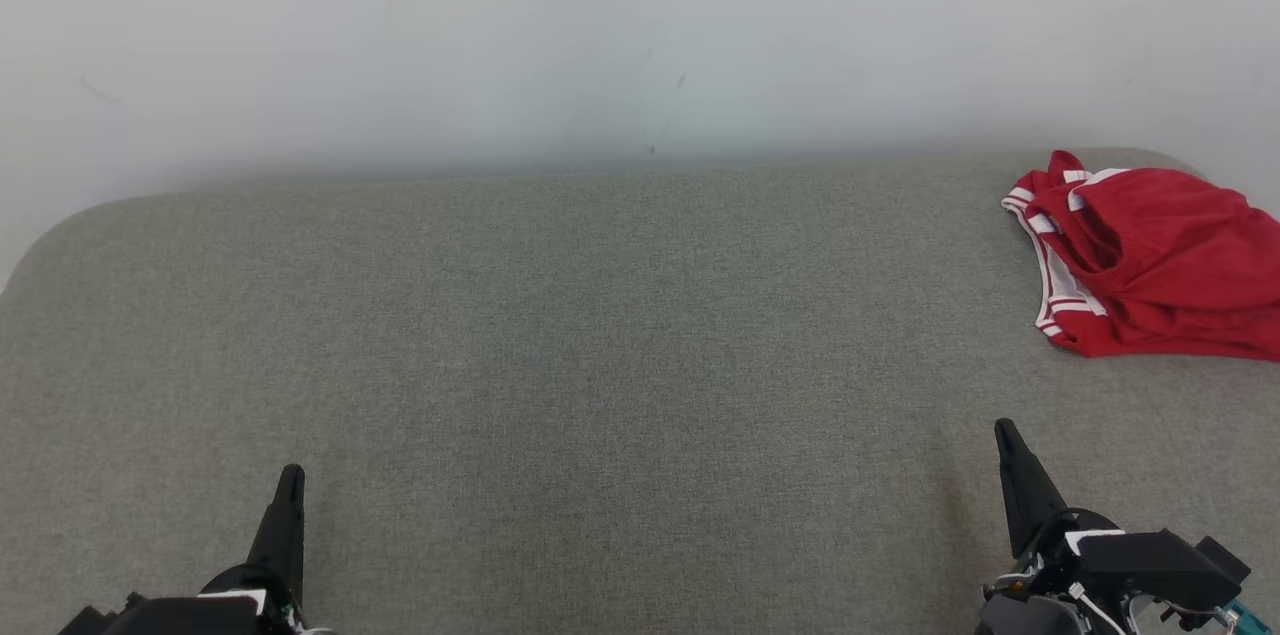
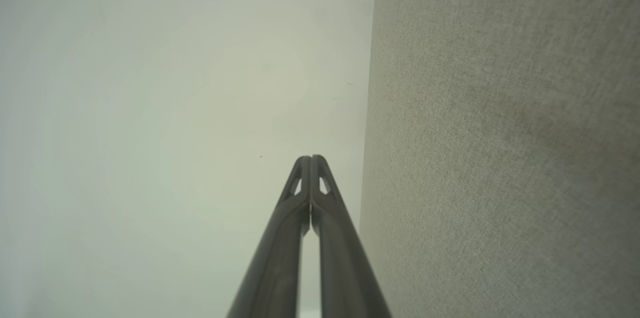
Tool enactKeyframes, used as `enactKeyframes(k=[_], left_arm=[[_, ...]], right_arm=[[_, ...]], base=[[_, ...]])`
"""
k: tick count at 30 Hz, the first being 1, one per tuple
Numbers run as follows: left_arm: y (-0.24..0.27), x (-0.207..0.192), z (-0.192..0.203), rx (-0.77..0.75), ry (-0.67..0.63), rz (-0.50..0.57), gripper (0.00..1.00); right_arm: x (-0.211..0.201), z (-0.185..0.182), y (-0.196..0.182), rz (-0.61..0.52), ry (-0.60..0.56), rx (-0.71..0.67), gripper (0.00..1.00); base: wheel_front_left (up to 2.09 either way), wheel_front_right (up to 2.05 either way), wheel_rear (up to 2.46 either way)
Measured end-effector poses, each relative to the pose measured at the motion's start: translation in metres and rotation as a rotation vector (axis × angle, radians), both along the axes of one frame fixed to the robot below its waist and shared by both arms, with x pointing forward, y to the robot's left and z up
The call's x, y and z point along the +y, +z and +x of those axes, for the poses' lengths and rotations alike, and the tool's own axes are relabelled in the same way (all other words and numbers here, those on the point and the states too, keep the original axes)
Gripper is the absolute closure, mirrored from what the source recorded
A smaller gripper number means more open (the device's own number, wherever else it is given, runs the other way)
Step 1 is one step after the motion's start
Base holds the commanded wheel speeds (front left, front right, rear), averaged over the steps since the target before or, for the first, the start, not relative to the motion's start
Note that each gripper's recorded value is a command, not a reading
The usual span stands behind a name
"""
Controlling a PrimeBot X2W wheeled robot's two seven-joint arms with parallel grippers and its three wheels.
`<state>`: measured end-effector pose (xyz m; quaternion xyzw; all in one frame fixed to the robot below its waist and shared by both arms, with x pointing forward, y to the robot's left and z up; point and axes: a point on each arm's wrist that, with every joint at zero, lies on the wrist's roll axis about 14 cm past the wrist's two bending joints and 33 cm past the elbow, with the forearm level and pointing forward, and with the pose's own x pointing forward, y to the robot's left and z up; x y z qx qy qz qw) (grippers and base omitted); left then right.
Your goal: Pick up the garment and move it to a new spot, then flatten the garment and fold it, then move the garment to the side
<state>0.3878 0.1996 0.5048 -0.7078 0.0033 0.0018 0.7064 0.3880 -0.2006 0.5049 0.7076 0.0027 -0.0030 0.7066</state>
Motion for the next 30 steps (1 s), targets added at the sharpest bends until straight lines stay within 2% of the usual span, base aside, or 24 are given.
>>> enactKeyframes(k=[30], left_arm=[[0.0,0.0001,0.0,0.0,0.0,0.0,1.0]], right_arm=[[0.0,0.0,0.0001,0.0,0.0,0.0,1.0]], base=[[0.0,0.0,0.0]])
